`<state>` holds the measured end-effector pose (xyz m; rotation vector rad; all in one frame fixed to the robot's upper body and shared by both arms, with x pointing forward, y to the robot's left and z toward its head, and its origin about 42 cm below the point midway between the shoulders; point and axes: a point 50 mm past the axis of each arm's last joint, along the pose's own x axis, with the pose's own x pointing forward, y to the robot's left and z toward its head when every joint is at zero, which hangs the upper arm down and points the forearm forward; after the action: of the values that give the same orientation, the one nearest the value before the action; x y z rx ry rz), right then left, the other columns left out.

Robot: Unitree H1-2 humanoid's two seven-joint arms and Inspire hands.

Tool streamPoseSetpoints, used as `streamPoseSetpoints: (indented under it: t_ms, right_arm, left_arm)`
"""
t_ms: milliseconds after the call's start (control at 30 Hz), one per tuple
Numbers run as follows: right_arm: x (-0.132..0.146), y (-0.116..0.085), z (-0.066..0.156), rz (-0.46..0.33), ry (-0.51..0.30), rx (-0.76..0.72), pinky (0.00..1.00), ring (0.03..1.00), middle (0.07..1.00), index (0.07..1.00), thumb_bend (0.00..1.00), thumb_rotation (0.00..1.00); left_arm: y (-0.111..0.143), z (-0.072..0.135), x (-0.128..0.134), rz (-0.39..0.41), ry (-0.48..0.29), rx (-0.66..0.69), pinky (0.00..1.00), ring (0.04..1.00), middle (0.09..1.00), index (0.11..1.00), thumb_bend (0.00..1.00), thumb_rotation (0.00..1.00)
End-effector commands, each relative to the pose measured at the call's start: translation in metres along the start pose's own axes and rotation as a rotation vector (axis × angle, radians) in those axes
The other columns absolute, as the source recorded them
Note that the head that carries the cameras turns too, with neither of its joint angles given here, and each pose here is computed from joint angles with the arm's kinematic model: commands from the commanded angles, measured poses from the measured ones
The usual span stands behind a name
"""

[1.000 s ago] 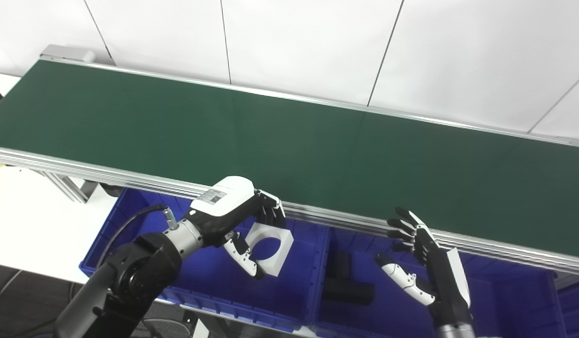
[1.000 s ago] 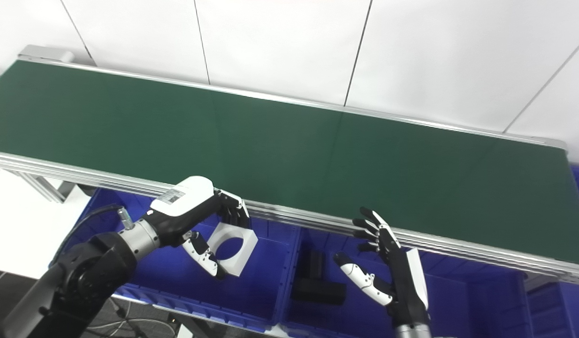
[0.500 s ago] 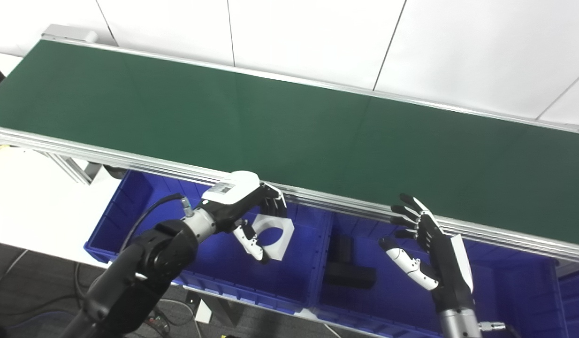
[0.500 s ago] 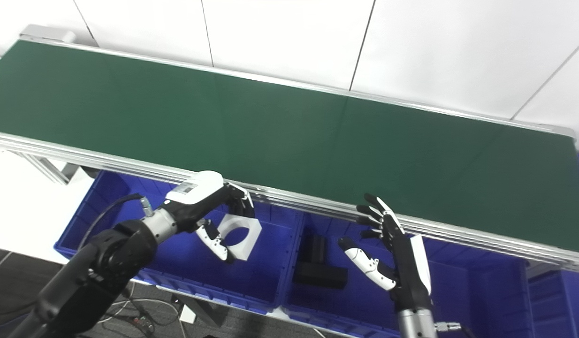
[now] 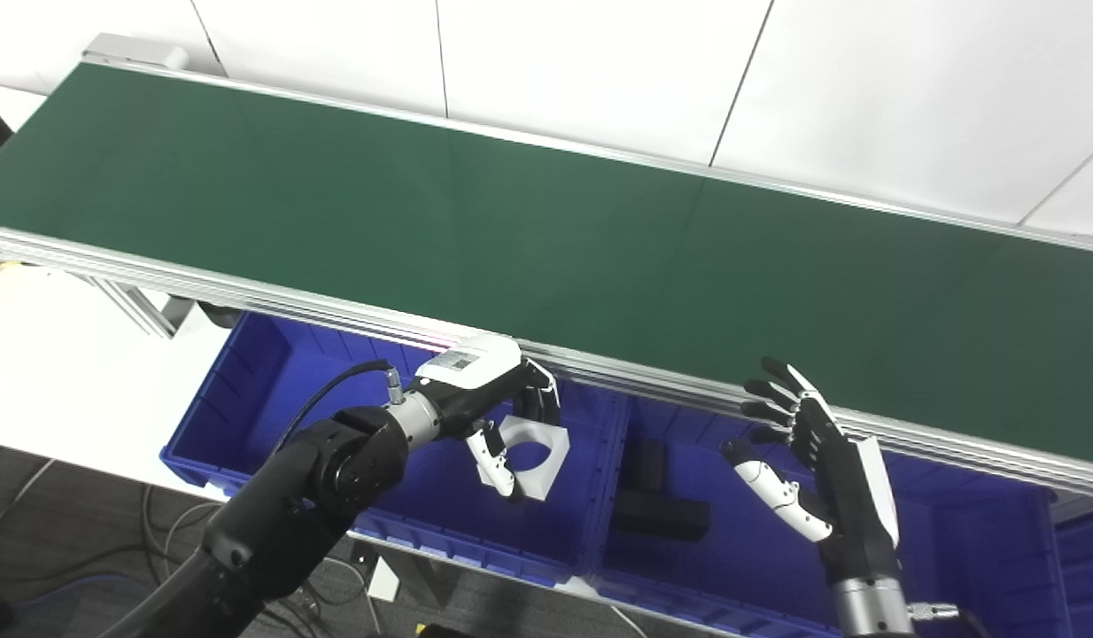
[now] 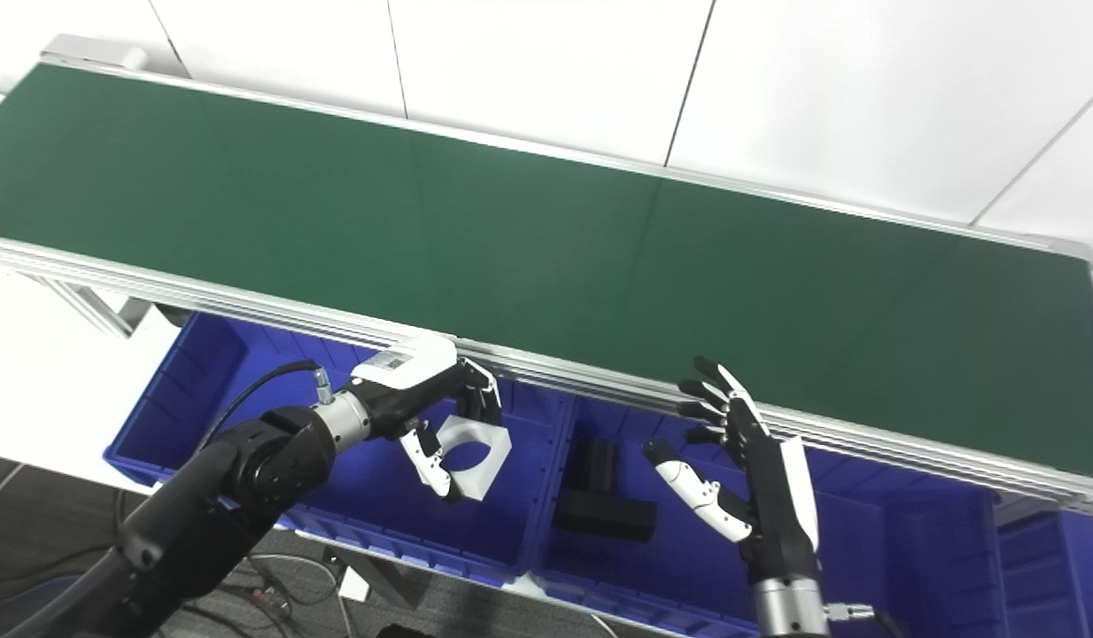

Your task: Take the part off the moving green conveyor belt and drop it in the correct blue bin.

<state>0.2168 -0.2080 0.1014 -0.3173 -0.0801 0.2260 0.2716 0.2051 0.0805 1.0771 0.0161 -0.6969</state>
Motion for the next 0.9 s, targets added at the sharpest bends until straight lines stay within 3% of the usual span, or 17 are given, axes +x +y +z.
streamPoseSetpoints:
  t_ms: [0, 300, 567, 600, 667, 733, 867]
  right_arm:
    - [0.004, -0.005, 0.012, -0.013, -0.048, -0.002, 0.63, 0.740, 0.800, 0.880, 0.60, 0.55]
    - [0.005, -0.004, 0.013, -0.013, -0.048, -0.004, 0.63, 0.738, 0.797, 0.879, 0.60, 0.55]
    - [0.005, -0.004, 0.012, -0.012, -0.053, 0.004, 0.63, 0.740, 0.799, 0.885, 0.60, 0.54]
    - [0.005, -0.004, 0.012, -0.012, -0.054, 0.005, 0.63, 0.740, 0.798, 0.886, 0.61, 0.55]
    - [0.004, -0.004, 0.012, -0.015, -0.051, 0.001, 0.64, 0.739, 0.798, 0.885, 0.62, 0.56]
    - [0.004, -0.004, 0.012, -0.015, -0.047, 0.002, 0.64, 0.743, 0.800, 0.886, 0.62, 0.55]
    - [0.004, -0.004, 0.012, -0.012, -0.045, -0.001, 0.64, 0.742, 0.799, 0.887, 0.60, 0.54]
  left_arm:
    - [0.014, 0.005, 0.004, 0.042, -0.023, 0.045, 0.64, 0.552, 0.497, 0.483, 0.52, 0.00]
    - [0.017, 0.006, 0.003, 0.034, -0.023, 0.086, 0.66, 0.566, 0.500, 0.483, 0.52, 0.00]
    - [0.022, 0.007, 0.001, 0.030, 0.000, 0.130, 0.69, 0.645, 0.498, 0.498, 0.52, 0.00]
    - [0.023, 0.007, 0.001, 0.029, 0.004, 0.133, 0.71, 0.672, 0.606, 0.608, 0.68, 0.08]
    - [0.024, 0.008, 0.000, 0.017, 0.021, 0.146, 0.75, 0.707, 0.686, 0.690, 0.78, 0.16]
    - [0.026, 0.008, 0.000, 0.012, 0.031, 0.156, 0.78, 0.747, 0.744, 0.751, 0.84, 0.24]
    - [0.026, 0.007, -0.001, 0.006, 0.047, 0.164, 0.80, 0.775, 0.774, 0.790, 0.88, 0.29]
